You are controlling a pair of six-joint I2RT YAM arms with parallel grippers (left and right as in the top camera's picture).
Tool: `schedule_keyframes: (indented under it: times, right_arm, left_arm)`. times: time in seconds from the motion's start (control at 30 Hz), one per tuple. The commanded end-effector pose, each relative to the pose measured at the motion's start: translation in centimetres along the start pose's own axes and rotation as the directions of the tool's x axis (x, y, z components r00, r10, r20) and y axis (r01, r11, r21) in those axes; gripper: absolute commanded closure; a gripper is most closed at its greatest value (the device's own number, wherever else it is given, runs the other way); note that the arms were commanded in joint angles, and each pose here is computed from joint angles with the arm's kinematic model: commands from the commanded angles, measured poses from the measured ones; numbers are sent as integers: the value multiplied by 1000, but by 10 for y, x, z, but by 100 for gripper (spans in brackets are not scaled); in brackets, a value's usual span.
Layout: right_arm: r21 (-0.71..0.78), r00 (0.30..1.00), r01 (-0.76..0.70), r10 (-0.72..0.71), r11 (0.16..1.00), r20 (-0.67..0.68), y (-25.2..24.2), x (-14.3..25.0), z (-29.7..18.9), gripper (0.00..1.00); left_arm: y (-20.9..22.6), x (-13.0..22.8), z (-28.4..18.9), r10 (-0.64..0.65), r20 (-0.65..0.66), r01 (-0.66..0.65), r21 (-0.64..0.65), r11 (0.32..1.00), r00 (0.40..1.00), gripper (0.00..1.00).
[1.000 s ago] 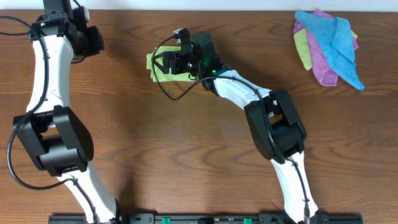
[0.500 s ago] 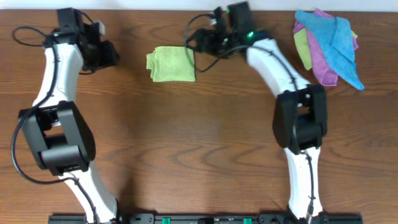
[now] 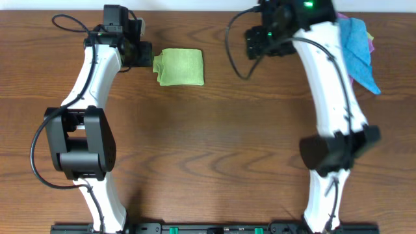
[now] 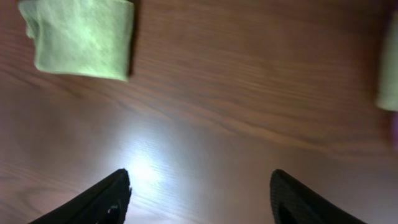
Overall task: Fold the cloth
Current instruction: 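Release the folded cloth and retract the right gripper to rest, then grasp the left edge of the folded green cloth with the left gripper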
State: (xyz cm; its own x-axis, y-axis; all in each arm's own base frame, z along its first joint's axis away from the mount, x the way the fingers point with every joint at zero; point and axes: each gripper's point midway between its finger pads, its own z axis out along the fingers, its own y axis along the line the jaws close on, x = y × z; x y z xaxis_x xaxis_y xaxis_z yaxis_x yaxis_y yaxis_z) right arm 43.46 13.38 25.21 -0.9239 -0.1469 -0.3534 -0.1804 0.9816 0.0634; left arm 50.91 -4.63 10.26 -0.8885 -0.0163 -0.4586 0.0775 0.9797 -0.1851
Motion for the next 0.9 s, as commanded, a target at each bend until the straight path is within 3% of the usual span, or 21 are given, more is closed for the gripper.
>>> schedule_keyframes:
  times: [0.0,0.2,0.43,0.53,0.6,0.73,0.87]
  right_arm:
    - [145,991,46,-64,988,118,-13,6,-64,30]
    - [227,979,14,-59,974,193,-18,48,-129,29]
    - [330,969,-90,6,940,248,-51,145,-148,25]
    - [269,941,-137,41,953,336,-59,187,-138,18]
    - [156,903,-141,63,978,424,-51,206,-128,1]
    - [-12,812,-183,158,983,562,-46,230,-115,1]
    - [-111,742,-262,274,959,611,-51,249,-107,1]
  left_arm:
    - [7,1,1,-11,-2,11,-25,1000,1000,48]
    - [8,1,1,-15,-5,15,-26,1000,1000,49]
    - [9,3,1,-17,-13,17,-27,1000,1000,49]
    - [11,3,1,-22,-10,22,-25,999,1000,48]
    - [15,1,3,-31,1,31,-13,999,1000,45]
    - [18,2,17,-99,-2,98,83,992,995,42]
    - [14,10,41,-141,-41,146,191,971,989,41]
